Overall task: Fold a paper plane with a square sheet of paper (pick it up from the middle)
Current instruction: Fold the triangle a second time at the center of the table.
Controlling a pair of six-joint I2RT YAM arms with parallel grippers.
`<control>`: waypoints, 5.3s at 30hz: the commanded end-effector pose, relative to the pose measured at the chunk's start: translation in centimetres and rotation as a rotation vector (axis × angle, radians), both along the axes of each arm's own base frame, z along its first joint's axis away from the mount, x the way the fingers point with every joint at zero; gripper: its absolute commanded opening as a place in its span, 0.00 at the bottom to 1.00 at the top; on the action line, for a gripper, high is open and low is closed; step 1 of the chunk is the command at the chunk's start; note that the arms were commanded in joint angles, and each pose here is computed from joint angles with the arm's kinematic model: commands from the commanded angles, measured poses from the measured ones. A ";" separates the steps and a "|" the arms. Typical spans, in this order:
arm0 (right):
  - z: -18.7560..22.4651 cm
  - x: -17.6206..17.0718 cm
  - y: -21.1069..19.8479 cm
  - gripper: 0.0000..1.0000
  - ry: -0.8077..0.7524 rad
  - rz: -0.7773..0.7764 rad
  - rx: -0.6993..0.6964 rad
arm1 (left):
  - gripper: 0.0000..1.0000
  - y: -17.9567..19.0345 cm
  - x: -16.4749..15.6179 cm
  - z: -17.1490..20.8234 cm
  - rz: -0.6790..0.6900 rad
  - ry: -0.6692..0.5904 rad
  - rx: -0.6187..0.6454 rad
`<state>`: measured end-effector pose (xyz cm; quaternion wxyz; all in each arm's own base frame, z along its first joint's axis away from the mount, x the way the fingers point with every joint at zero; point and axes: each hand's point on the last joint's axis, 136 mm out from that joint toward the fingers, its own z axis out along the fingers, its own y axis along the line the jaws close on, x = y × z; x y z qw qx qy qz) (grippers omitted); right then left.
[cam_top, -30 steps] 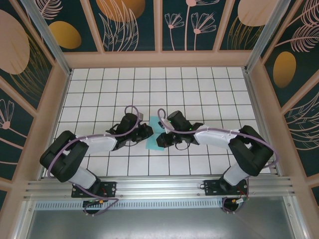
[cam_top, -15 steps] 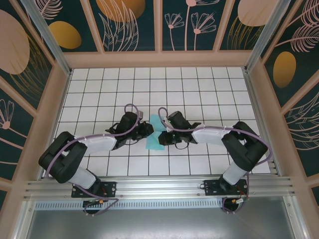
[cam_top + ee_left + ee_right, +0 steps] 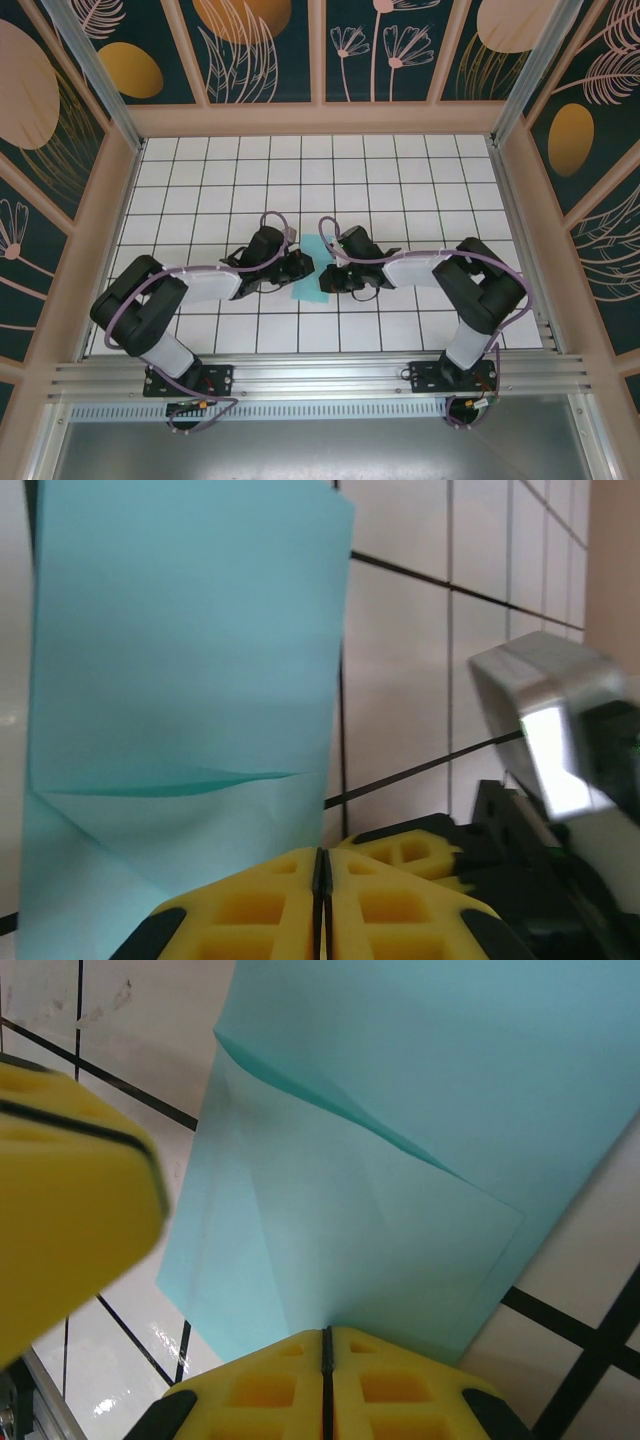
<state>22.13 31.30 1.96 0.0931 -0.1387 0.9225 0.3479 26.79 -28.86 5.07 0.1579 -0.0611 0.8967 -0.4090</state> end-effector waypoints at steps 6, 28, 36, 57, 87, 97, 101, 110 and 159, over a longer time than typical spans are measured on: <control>-0.7 0.2 -0.6 0.11 0.016 -0.032 -0.014 | 0.13 -0.7 0.8 -0.4 -0.004 -0.015 -0.001; 2.8 0.4 1.8 0.13 -0.032 0.006 0.055 | 0.13 0.4 0.6 -3.3 0.011 0.018 0.086; 2.0 0.4 2.5 0.14 -0.025 0.024 0.011 | 0.14 0.2 0.7 -3.1 0.006 0.014 0.079; -2.8 -2.2 -0.6 0.14 0.072 0.014 -0.136 | 0.11 1.4 0.1 -5.2 0.037 0.069 0.140; -3.9 -8.8 -5.6 0.15 0.166 0.133 -0.243 | 0.08 2.8 -0.9 -7.5 0.042 0.123 0.232; 3.7 -5.3 -0.4 0.16 0.017 0.106 -0.007 | 0.08 2.2 -0.8 -7.0 0.009 0.113 0.214; 4.1 -4.4 1.3 0.16 0.006 0.087 0.051 | 0.08 2.0 -0.7 -6.9 0.007 0.109 0.211; -1.8 -5.0 0.7 0.15 0.113 0.087 -0.071 | 0.08 2.2 -0.7 -7.0 0.015 0.114 0.213; -3.2 -6.4 -2.3 0.11 0.149 0.040 -0.098 | 0.12 2.2 1.9 -2.6 0.079 -0.014 0.208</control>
